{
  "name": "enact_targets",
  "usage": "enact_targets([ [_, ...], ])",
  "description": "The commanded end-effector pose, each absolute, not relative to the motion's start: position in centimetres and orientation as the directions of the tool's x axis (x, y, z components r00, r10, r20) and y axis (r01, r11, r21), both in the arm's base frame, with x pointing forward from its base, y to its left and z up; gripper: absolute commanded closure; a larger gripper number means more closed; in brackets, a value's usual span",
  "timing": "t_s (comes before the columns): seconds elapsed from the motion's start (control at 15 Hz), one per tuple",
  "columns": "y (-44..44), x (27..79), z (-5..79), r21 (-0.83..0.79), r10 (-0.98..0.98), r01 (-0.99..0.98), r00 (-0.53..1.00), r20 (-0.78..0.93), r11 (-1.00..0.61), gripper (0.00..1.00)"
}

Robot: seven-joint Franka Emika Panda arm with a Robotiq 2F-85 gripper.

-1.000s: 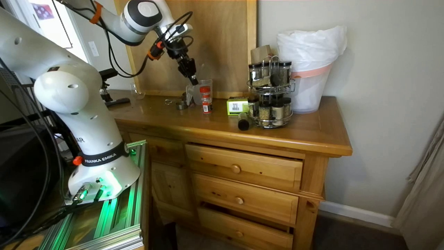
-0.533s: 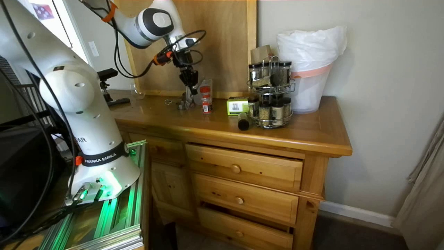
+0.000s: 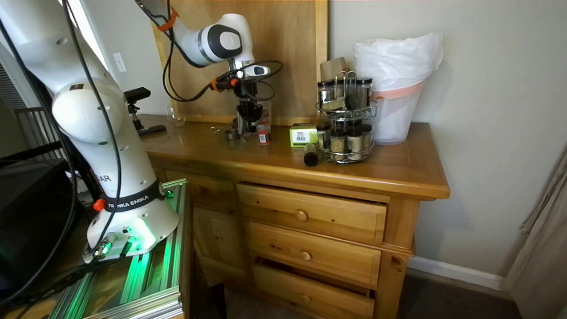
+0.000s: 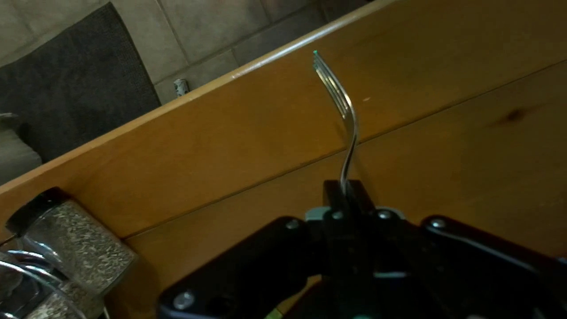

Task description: Remove the fork from the jar

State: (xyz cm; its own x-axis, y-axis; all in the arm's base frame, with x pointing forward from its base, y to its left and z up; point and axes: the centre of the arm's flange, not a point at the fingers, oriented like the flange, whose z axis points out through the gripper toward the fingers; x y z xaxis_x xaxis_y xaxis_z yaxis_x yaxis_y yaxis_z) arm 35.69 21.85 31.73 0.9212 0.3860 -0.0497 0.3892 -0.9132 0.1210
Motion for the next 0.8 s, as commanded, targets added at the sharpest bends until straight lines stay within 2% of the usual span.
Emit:
enact_targets([
  [0.0,23.7,38.0,31.0,0.078,0.413,0.421,0.905,-0.105,-0.903,0.99],
  [0.73,24.8,40.8,29.3,0.073,0.384,0.417,0.881,-0.277,-0.906,0.99],
])
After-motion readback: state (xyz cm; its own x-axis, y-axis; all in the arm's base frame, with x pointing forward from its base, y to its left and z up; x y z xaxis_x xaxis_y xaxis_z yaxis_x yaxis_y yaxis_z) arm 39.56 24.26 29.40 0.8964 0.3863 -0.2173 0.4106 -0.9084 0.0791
